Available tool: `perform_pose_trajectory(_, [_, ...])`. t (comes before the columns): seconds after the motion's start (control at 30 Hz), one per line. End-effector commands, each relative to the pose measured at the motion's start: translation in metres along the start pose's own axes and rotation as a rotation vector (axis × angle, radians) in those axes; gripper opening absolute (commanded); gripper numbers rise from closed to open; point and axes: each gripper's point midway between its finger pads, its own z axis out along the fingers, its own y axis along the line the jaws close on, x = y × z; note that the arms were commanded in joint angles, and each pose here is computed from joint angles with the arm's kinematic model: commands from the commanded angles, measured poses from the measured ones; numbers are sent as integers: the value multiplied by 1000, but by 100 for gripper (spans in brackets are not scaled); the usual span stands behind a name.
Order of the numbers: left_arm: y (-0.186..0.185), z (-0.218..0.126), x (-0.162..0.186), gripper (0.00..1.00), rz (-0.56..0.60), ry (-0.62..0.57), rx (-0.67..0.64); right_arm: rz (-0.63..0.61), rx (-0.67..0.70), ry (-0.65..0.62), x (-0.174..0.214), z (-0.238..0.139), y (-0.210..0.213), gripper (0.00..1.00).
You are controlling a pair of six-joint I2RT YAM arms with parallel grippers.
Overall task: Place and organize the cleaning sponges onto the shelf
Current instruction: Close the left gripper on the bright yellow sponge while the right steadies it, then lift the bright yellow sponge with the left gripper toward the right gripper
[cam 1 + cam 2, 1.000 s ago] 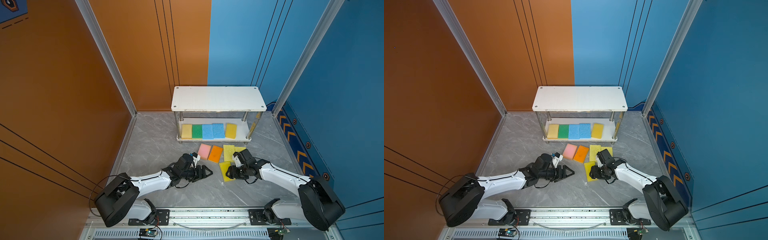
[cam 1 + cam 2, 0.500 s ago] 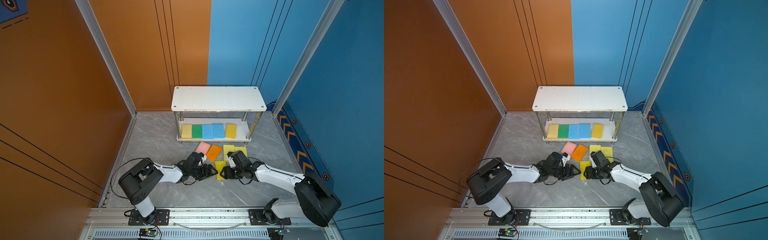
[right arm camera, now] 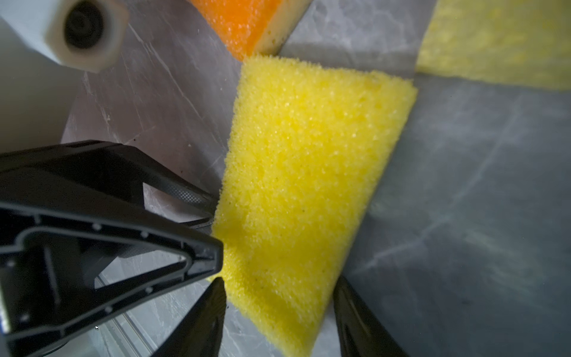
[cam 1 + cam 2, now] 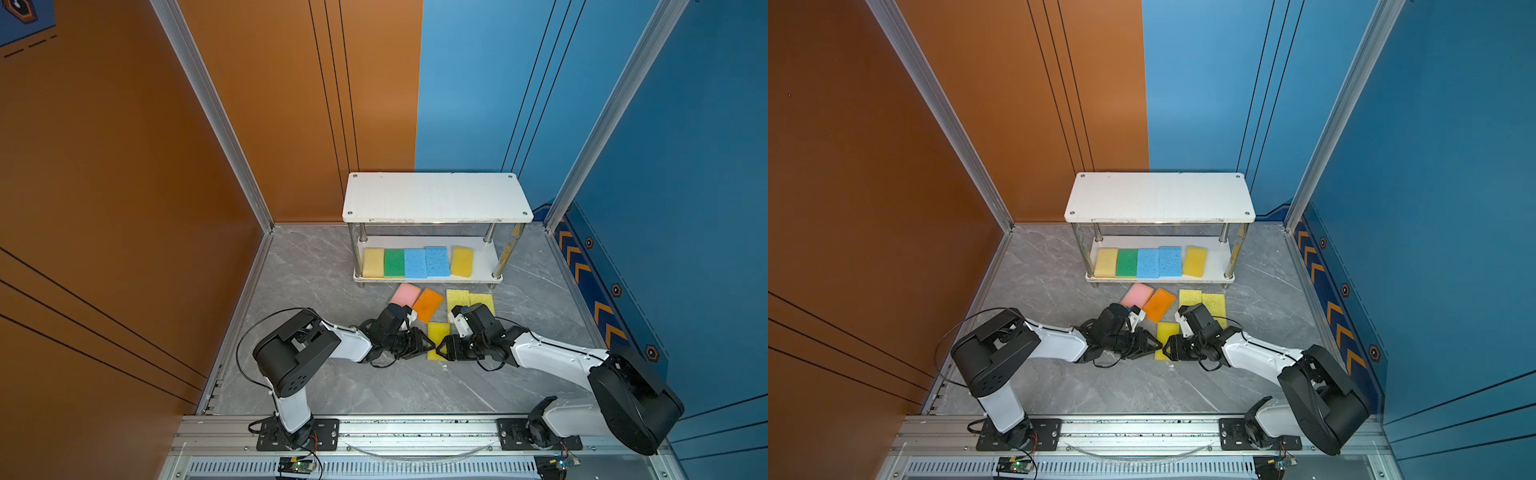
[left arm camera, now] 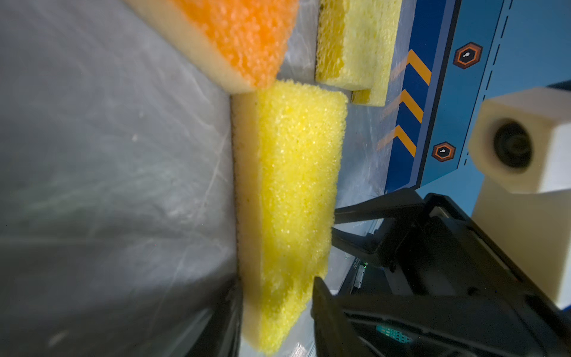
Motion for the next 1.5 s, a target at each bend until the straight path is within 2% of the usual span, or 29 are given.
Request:
perform_pose_trajectory(0.0, [9,2,12,25,-13,33,-7,-2,-42,9,5,-1,7,58])
perform_pose_trajectory(0.17, [5,-2,14,0,-9,38,10,0,-52,3,4,-4,10,57])
perform_pose_trajectory(0.43, [-11,-21,16,0,8,11,56,15,-49,-65,0,-31,13,67])
perform_pose_trajectory(0.67, [-31,-62,26,0,-13,-48,139,111,-103,-175,-13,-77,24,72])
perform_pose_trajectory(0.83, [-45,-115,20,0,-39,-198,204,127,-219,-253,-29,-116,62,76])
perform_pose_trajectory(0.93, [-50,-158,10,0,5,-350,133,110,-290,-284,-38,-132,90,78])
perform_pose_trajectory(1.07, [-64,-214,-2,0,46,-544,108,26,-387,-295,-43,-144,139,82])
perform_pose_trajectory(1.17, [-62,-233,-3,0,24,-583,97,-62,-380,-295,-44,-148,169,82])
perform_pose_trajectory(1.37, [-59,-248,-1,0,22,-598,61,-303,-109,-292,-44,-148,191,79])
perform_pose_trajectory(1.47, [-63,-252,-2,0,25,-595,71,-380,-51,-265,-46,-141,203,76])
